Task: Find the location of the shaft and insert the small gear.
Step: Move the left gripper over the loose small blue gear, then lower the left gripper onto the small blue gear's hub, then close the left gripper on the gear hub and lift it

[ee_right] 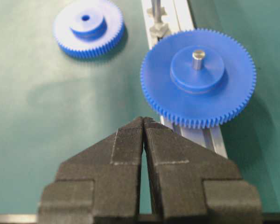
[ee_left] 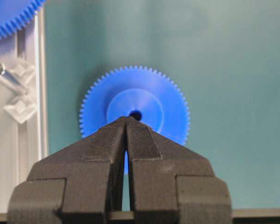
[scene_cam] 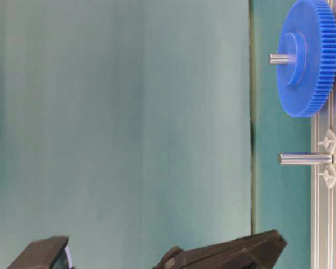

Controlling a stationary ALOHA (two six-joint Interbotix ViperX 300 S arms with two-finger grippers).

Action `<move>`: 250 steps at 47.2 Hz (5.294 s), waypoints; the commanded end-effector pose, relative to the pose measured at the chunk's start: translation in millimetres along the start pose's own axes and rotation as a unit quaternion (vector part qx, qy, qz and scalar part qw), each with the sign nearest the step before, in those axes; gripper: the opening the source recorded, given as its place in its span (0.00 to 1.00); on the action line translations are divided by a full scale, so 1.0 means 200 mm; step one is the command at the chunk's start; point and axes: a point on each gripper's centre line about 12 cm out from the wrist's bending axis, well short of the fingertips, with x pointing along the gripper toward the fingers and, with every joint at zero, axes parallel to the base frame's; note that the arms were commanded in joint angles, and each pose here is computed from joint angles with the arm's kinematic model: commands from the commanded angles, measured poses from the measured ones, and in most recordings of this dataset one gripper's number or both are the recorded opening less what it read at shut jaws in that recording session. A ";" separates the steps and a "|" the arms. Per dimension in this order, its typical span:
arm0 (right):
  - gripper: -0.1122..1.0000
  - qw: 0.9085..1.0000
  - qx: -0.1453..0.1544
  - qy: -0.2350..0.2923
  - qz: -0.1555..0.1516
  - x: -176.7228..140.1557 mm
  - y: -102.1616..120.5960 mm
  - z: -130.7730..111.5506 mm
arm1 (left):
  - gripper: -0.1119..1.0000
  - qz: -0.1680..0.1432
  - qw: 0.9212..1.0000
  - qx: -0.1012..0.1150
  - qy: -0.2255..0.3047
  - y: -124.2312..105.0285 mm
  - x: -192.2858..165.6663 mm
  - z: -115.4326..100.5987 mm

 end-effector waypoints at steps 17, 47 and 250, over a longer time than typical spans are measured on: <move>0.13 1.000 0.004 -0.001 -0.001 0.01 0.00 0.01 | 0.10 -0.002 0.999 -0.014 0.045 -0.02 0.14 0.07; 0.13 1.000 0.005 0.005 -0.002 0.01 0.00 -0.01 | 0.10 0.002 0.992 -0.011 0.126 -0.02 0.29 0.10; 0.13 1.000 0.006 0.009 -0.003 0.02 -0.01 -0.04 | 0.86 0.025 0.957 -0.048 0.283 0.02 0.53 -0.02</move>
